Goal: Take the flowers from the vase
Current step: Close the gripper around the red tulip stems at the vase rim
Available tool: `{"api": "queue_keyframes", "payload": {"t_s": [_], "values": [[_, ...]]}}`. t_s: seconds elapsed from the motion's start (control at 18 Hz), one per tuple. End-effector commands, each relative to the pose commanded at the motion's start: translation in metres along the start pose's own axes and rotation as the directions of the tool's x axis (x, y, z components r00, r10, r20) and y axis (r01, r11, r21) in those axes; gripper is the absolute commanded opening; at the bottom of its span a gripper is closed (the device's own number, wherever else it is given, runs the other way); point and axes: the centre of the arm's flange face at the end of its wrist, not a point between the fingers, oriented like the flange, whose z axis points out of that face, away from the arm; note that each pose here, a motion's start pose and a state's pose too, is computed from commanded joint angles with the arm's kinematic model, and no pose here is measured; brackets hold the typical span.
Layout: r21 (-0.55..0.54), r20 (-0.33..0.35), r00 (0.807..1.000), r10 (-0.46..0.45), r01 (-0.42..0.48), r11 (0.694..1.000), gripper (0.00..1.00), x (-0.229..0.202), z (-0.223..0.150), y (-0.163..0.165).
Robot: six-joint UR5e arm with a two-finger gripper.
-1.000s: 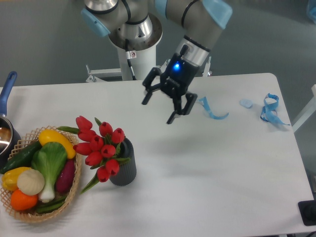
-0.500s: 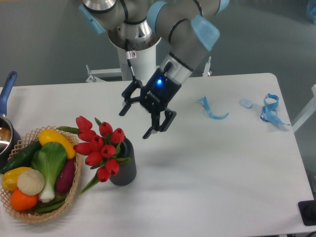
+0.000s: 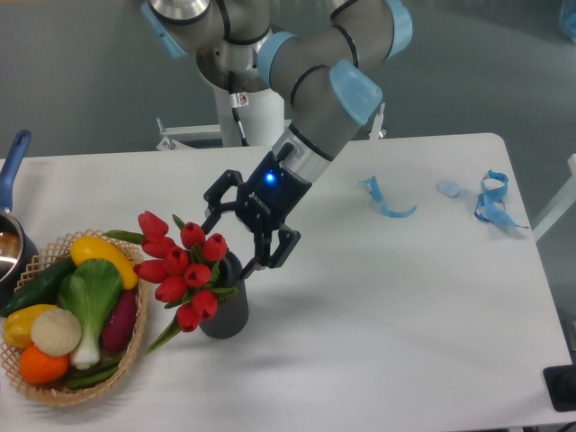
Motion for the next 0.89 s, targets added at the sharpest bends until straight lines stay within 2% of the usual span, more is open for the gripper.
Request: {"api": "queue_keyframes", "payload": {"t_s": [0.5, 0.72, 0.78, 0.89], "values": [[-0.024, -0.017, 1.0, 0.012, -0.012, 1.0, 0.99, 0.005, 0.013, -0.002], [-0.026, -0.016, 1.0, 0.01, -0.011, 1.0, 0.69, 0.004, 0.013, -0.003], [-0.025, -0.015, 1.0, 0.011, -0.012, 1.0, 0.65, 0.004, 0.012, -0.003], [-0.028, -0.013, 1.0, 0.01, -0.01, 1.0, 0.48, 0.005, 0.011, -0.004]]}}
